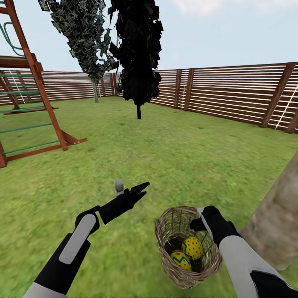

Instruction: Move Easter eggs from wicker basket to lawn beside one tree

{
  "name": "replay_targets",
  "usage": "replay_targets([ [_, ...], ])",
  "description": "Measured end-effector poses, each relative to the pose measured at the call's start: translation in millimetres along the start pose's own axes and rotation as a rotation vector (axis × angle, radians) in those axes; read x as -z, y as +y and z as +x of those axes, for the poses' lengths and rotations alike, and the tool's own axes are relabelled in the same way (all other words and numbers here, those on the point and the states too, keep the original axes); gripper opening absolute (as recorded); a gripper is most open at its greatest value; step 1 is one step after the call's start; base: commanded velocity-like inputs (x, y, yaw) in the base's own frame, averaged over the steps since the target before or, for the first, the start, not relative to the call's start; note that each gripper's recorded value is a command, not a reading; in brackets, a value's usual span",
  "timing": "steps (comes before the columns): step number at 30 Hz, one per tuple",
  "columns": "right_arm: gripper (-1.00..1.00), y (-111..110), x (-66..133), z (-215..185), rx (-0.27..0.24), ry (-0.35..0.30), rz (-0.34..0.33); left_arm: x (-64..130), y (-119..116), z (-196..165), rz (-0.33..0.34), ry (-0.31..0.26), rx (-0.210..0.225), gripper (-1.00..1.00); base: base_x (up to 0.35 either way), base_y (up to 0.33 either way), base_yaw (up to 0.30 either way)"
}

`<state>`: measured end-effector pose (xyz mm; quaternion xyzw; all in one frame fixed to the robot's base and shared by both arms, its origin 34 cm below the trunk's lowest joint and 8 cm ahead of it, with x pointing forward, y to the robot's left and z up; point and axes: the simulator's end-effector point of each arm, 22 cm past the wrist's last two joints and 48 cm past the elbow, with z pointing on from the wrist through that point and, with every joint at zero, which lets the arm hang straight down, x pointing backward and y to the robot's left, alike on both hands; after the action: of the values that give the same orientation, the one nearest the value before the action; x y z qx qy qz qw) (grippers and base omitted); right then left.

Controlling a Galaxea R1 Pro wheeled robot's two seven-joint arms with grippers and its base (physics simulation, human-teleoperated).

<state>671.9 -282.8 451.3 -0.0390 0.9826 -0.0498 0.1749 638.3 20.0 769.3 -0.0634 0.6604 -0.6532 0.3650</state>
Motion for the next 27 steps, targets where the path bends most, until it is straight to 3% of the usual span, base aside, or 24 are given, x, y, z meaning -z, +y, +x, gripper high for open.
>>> replay_targets([
  [7, 1.0, 4, -13.0, 7, 0.0, -0.005, -0.009, 8.2, 11, 5, 0.014, -0.003, 0.005, 1.0, 0.0, 0.0, 0.0],
  [15, 1.0, 8, -21.1, 0, -0.001, -0.042, -0.023, 14.7, 17, 10, 0.058, -0.02, 0.062, 1.0, 0.0, 0.0, 0.0],
  [21, 1.0, 4, -23.1, -11, -0.005, -0.096, -0.014, 26.8, 34, 9, 0.043, -0.032, 0.055, 1.0, 0.0, 0.0, 0.0],
  [27, 1.0, 4, -31.1, -9, -0.004, -0.11, -0.01, 30.9, 46, 16, 0.041, -0.032, 0.055, 1.0, 0.0, 0.0, 0.0],
])
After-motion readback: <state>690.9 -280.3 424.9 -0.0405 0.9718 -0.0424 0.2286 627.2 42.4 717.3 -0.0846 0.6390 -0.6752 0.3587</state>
